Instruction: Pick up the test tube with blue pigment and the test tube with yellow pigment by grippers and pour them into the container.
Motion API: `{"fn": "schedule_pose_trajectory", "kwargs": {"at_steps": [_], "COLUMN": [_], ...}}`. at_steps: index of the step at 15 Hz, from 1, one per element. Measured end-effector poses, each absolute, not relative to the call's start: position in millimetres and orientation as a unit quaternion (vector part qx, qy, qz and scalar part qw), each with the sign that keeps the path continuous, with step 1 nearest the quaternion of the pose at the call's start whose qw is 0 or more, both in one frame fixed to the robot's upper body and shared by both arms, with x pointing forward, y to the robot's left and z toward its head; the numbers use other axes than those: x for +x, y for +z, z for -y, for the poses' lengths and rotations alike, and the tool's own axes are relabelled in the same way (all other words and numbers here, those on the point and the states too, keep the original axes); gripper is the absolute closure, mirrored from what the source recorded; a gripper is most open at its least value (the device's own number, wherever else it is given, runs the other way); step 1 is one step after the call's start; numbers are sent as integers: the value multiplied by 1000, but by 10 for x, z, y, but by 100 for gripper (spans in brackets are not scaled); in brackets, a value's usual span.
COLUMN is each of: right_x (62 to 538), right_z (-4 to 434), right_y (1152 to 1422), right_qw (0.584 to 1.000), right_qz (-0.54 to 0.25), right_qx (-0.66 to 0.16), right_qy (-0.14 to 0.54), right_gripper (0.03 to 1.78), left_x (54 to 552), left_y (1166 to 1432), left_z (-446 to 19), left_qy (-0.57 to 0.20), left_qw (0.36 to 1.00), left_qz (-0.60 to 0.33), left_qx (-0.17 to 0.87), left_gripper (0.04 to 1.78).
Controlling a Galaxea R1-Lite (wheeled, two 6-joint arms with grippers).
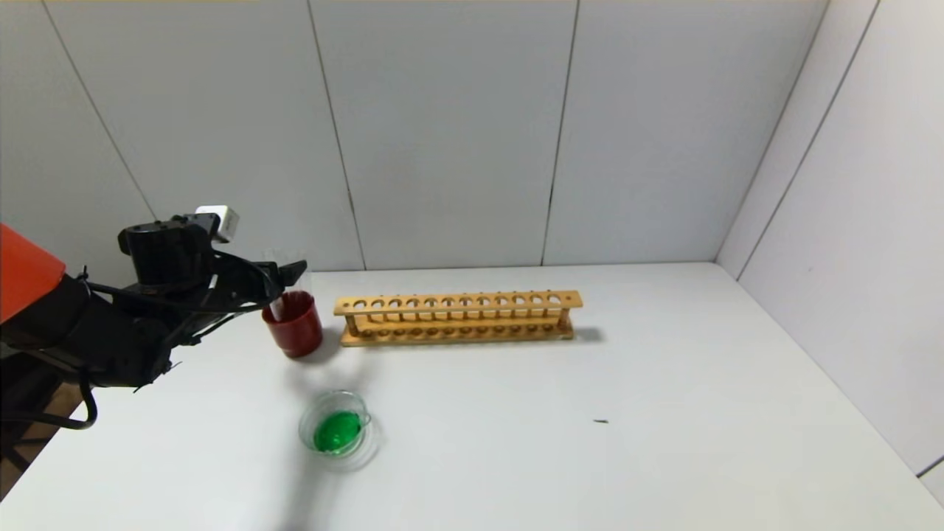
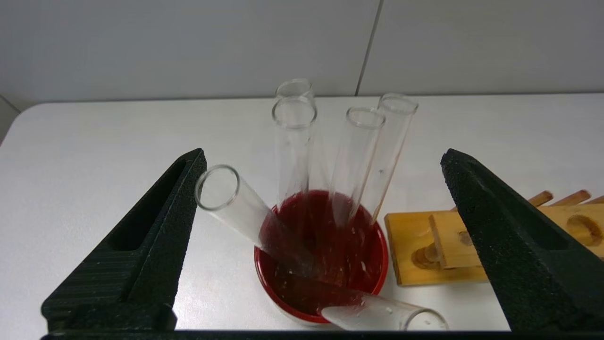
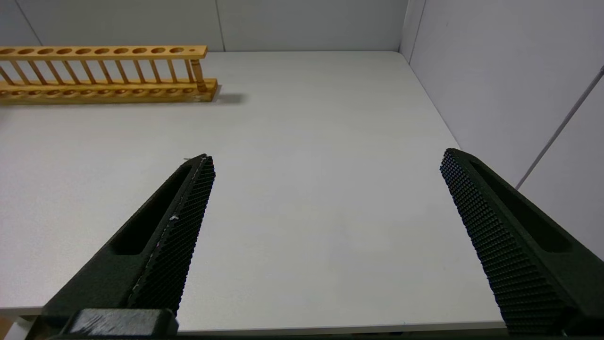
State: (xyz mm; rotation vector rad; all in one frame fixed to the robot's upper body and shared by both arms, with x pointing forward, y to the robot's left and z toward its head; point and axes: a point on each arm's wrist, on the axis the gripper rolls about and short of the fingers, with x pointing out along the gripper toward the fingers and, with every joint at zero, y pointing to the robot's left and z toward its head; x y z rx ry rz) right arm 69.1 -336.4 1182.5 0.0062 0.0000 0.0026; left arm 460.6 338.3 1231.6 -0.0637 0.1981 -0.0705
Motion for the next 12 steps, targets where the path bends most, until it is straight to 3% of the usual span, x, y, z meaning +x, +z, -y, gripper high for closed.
{"fn": "schedule_pose_trajectory", "kwargs": {"at_steps": [4, 12], "right_x": [691, 691], "right_z": [3364, 3364], "right_y": [11825, 11825], "right_qw": [1000, 1000], "right_qz": [0, 0], "right_qx": [3, 3], "right_qy": [1, 1], "right_gripper": [6, 6], "left_x": [4509, 4010], "left_y": [12557, 13309], "left_z": [-3337, -3261], "left_qy": [-42, -55], "left_qw": [995, 997], "left_qz": [-91, -45], "left_qx": [-29, -17], "left_gripper": [7, 7]}}
